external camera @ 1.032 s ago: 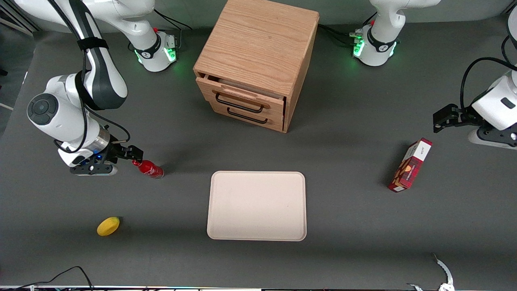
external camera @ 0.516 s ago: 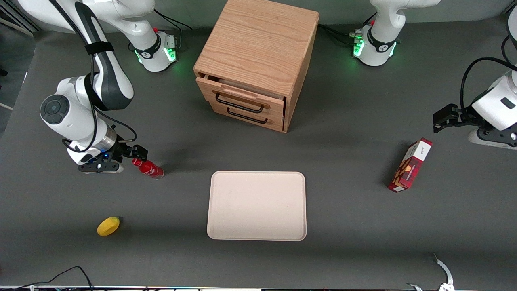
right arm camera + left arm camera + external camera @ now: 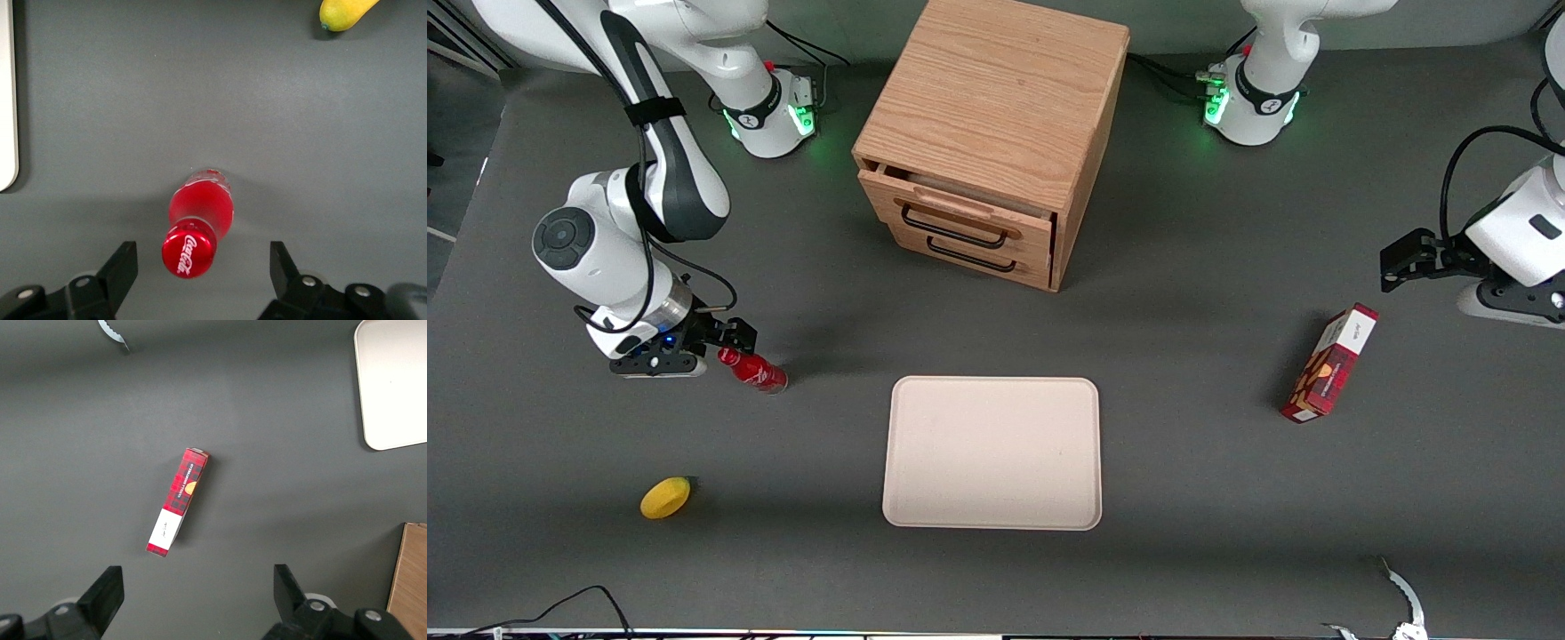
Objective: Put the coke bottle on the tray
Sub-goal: 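Close the right gripper around the bottle's body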
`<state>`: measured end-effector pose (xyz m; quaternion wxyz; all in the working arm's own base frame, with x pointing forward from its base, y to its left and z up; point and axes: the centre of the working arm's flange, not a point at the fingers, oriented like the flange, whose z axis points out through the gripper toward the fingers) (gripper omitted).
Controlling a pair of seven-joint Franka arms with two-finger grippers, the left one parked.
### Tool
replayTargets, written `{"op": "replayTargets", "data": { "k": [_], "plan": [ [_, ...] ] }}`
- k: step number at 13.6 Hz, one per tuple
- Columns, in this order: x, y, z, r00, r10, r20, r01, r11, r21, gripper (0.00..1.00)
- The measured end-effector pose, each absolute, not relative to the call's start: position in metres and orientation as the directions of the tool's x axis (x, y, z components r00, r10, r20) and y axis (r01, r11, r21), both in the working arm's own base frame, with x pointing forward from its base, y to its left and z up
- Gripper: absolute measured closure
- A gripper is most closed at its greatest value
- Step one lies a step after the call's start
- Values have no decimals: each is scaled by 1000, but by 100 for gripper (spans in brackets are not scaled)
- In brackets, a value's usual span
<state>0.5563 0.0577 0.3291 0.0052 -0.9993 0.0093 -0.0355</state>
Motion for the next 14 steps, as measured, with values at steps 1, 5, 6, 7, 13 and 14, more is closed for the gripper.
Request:
{"op": "replayTargets", "data": {
  "k": [1,5,6,7,13,14],
  "plan": [
    [556,58,329,997,-19,71,-18,-1000,-11,20],
    [556,58,329,997,-19,72,-18,-1000,-11,50],
    [556,58,329,997,-18,73,-18,-1000,-11,60],
    [556,58,329,997,-18,74,-17,-1000,-11,70],
    [556,58,329,997,-18,75,-17,-1000,-11,70],
    [556,58,329,997,-18,76,-17,-1000,-11,70]
  ]
}}
